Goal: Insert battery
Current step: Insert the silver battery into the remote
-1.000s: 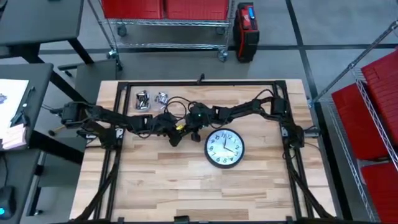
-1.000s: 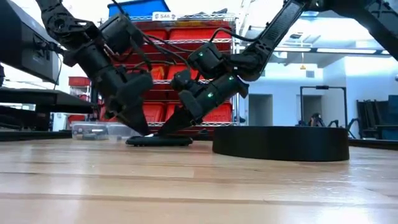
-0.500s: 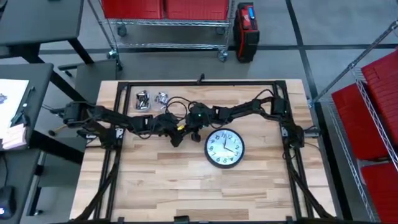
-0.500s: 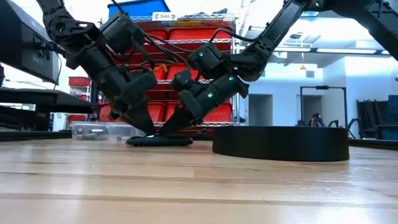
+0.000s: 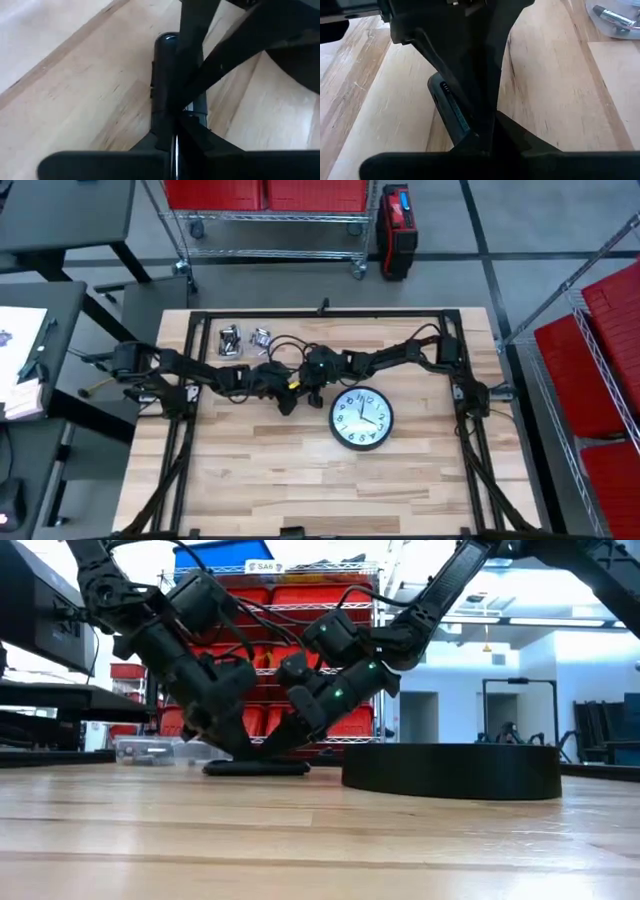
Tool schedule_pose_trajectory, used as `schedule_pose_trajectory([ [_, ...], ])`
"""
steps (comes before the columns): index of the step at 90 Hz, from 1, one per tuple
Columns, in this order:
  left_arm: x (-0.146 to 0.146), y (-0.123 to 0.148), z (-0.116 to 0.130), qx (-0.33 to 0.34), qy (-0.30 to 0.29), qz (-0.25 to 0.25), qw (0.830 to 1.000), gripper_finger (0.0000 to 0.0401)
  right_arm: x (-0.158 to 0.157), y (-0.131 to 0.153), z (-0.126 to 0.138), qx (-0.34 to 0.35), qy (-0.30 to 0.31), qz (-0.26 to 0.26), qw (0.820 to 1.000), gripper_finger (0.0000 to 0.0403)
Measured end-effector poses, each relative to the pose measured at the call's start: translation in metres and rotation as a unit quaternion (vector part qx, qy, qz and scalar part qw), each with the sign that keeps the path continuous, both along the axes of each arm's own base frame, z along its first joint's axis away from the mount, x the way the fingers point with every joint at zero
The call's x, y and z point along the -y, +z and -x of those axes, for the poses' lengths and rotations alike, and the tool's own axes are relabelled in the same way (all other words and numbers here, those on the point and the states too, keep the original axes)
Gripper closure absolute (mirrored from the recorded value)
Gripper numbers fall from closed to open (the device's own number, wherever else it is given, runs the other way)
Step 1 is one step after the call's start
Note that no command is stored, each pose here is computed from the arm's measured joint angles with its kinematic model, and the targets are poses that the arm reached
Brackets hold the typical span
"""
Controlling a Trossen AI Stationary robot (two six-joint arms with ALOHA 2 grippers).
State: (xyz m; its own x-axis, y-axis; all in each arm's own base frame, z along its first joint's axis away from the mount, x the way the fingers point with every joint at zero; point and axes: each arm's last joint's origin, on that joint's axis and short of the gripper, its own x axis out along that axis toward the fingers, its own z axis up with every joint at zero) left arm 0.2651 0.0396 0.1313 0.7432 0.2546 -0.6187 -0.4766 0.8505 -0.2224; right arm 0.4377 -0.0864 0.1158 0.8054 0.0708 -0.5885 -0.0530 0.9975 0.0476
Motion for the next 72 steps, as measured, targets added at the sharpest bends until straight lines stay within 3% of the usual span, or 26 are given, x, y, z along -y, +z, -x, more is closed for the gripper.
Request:
schedule_pose_trajectory([
  [10,0.001,0.017,0.008,0.011,-0.019,-0.012,1.000,0.0401,0.002,0.025,0.004,0.020,-0.008,-0.004,1.000,0.0403],
  [31,0.003,0.073,0.029,0.112,-0.011,-0.035,0.993,0.0401,-0.003,0.098,0.024,0.055,-0.021,-0.016,0.998,0.0403],
  [51,0.000,0.130,0.066,0.258,0.026,-0.046,0.965,0.0401,-0.009,0.183,0.072,0.097,-0.024,-0.009,0.995,0.0403],
  [72,-0.008,0.158,0.096,0.334,0.112,-0.075,0.933,0.0401,-0.001,0.236,0.117,0.149,-0.054,0.006,0.987,0.0403],
])
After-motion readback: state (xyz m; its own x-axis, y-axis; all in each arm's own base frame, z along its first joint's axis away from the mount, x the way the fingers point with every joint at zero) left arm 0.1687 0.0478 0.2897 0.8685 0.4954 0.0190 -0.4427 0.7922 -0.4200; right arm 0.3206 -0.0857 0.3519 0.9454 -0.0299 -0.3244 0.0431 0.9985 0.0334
